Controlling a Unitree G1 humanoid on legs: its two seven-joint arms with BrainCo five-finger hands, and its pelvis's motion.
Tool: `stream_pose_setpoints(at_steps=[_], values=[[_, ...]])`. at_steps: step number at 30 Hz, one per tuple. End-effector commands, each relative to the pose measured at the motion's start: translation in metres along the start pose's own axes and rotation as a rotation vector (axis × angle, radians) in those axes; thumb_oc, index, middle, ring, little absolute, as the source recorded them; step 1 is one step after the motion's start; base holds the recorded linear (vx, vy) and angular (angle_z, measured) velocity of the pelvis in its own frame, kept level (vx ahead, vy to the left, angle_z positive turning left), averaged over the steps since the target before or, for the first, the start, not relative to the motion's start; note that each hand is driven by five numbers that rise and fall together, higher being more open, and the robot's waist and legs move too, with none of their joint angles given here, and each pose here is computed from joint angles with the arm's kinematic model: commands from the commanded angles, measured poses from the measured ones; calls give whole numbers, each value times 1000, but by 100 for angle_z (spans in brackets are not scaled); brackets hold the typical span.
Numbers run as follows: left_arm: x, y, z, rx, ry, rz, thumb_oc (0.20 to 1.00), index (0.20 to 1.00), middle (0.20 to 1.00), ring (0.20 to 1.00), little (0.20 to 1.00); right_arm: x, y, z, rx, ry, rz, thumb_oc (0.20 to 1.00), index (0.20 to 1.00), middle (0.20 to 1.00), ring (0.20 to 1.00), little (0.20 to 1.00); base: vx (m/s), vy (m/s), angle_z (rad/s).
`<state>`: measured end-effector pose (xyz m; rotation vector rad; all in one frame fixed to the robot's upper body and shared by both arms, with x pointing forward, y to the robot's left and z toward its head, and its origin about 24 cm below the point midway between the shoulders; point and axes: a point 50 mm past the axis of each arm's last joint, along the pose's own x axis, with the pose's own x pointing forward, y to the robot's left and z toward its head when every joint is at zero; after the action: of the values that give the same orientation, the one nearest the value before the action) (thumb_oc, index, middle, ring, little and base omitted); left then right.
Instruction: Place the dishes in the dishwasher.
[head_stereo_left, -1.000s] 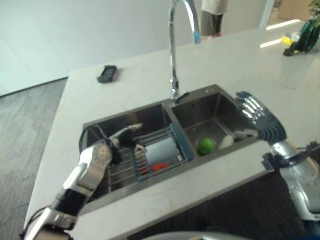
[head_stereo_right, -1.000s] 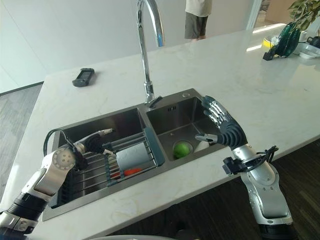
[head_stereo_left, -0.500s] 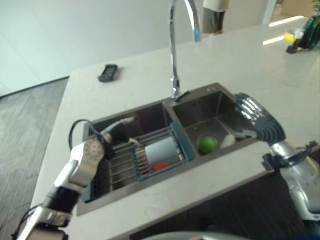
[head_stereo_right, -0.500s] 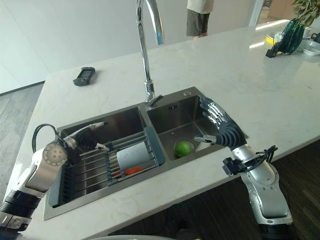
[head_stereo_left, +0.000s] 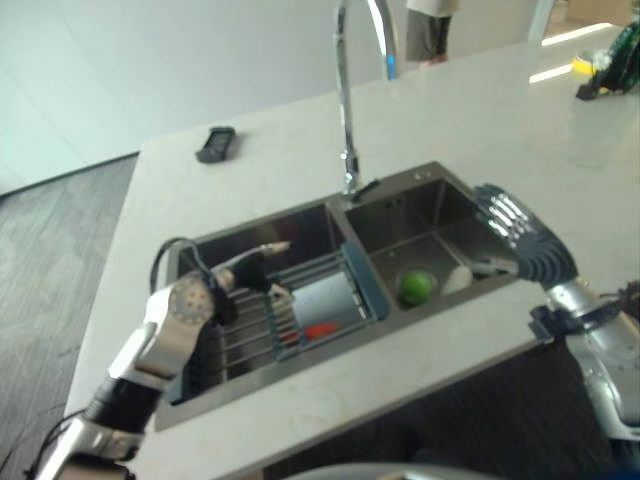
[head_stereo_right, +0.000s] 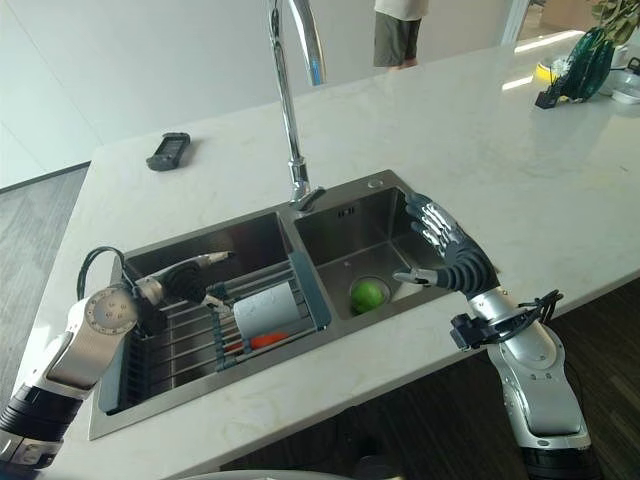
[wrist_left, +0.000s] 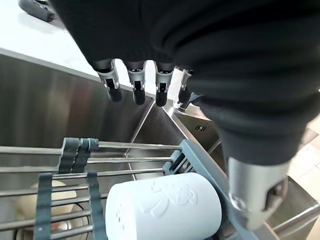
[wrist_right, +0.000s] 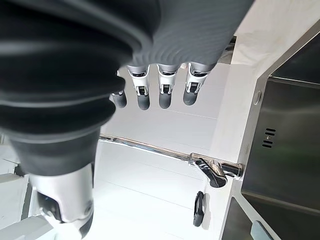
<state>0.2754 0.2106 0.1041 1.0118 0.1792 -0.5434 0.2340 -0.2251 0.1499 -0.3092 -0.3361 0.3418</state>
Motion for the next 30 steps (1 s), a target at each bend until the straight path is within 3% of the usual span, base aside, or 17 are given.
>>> stream_pose_setpoints(at_steps=[1,30], values=[[2,19,8,105,-3,41,1000,1000,1000,1000,1000,11,-5,24,-42,-139,-16,1000,1000,1000,1000,1000,0,0,0],[28,-10,8,82,48,-5,1000,1000,1000,1000,1000,13,-2,23,-36,-147,-10,1000,1000,1000,1000,1000,0,0,0]])
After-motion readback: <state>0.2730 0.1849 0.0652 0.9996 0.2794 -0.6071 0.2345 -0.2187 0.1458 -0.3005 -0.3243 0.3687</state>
